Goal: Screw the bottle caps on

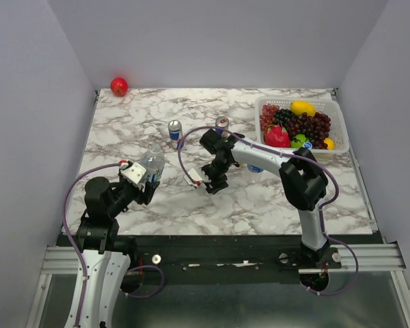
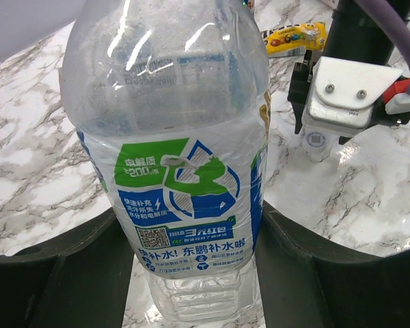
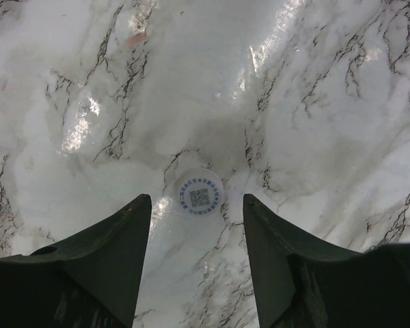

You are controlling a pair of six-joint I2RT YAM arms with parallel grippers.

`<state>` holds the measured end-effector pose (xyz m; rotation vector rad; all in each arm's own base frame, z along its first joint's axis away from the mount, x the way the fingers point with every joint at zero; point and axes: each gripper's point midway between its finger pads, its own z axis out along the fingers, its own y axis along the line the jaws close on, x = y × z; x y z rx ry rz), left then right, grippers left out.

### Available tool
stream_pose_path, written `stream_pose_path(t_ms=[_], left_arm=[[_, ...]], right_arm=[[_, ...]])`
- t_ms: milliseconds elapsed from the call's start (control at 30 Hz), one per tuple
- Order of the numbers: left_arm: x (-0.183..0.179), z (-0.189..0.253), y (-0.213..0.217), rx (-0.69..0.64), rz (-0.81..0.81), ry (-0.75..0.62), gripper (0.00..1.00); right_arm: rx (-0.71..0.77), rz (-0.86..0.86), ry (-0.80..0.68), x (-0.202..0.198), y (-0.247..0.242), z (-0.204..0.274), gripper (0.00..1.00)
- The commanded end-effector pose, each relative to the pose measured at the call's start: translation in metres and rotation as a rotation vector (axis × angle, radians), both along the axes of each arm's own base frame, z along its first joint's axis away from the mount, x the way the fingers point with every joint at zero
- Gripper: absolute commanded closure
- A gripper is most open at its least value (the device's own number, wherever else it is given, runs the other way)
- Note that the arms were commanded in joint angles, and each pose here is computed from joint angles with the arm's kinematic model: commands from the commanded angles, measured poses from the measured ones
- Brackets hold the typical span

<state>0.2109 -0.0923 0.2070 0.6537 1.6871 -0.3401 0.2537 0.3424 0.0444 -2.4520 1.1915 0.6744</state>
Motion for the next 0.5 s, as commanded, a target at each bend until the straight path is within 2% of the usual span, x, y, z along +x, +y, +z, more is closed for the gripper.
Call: stream_pose_path(t_ms=[0, 467], left_arm=[[0.006, 0.021, 0.006, -0.017, 0.048, -0.050, 1.00], [0.009, 0.018, 0.007, -0.022, 0.052, -0.033, 1.00]], right_arm=[[-0.005, 0.014, -0.029, 0.005, 0.008, -0.014, 0.38], [-0.049, 0.021, -0.064, 0.010, 0.001, -0.031, 0.48]])
